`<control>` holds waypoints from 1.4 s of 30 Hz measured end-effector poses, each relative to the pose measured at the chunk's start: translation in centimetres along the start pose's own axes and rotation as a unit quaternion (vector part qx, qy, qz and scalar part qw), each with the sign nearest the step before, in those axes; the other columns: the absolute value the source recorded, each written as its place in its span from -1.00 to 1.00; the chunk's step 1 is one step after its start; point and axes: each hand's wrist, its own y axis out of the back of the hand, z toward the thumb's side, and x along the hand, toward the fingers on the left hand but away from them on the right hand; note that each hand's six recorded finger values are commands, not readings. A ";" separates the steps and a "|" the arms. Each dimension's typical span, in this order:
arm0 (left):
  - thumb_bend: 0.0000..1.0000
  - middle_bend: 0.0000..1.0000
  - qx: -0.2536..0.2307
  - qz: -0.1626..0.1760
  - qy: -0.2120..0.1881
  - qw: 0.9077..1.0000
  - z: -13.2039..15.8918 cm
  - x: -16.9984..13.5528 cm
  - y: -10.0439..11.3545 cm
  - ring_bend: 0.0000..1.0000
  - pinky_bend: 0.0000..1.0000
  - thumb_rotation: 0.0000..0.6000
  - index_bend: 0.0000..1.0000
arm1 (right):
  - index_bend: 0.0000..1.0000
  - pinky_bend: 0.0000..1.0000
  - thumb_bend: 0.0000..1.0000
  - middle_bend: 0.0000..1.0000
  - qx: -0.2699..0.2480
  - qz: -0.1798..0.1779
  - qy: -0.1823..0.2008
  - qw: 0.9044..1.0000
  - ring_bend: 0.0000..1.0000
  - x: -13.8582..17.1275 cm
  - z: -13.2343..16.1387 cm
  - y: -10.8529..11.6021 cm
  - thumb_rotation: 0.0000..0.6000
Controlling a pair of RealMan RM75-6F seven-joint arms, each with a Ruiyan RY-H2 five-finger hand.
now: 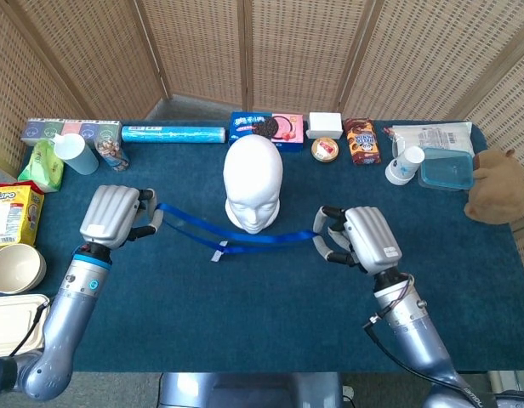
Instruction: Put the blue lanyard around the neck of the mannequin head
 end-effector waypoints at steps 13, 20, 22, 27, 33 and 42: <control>0.02 1.00 -0.023 0.016 0.015 1.000 0.3 2.5 2.0 1.00 1.00 0.44 0.39 | 0.33 1.00 0.04 1.00 0.021 -0.018 -0.005 1.000 1.00 -3.5 0.3 3.2 1.00; 0.02 1.00 -0.036 0.012 0.028 0.999 0.5 4.1 2.1 1.00 1.00 0.43 0.39 | 0.34 1.00 0.04 1.00 0.030 -0.021 -0.017 0.999 1.00 -6.0 -0.4 4.2 1.00; 0.02 1.00 -0.041 0.010 0.034 0.999 0.6 4.7 2.0 1.00 1.00 0.43 0.39 | 0.34 1.00 0.04 1.00 0.030 -0.019 -0.019 0.999 1.00 -6.8 -0.4 4.4 1.00; 0.02 1.00 -0.050 0.008 0.045 0.998 0.7 6.0 1.9 1.00 1.00 0.44 0.39 | 0.34 1.00 0.05 1.00 0.027 -0.016 -0.017 0.999 1.00 -8.5 0.1 4.5 1.00; 0.02 1.00 -0.069 0.013 0.055 0.996 0.8 7.4 2.0 1.00 1.00 0.43 0.39 | 0.34 1.00 0.05 1.00 0.032 -0.020 -0.012 0.999 1.00 -10.6 1.1 4.8 1.00; 0.02 1.00 -0.082 0.011 0.077 0.994 -0.1 8.6 1.8 1.00 1.00 0.44 0.39 | 0.35 1.00 0.05 1.00 0.047 -0.039 -0.030 0.998 1.00 -12.9 1.0 6.2 1.00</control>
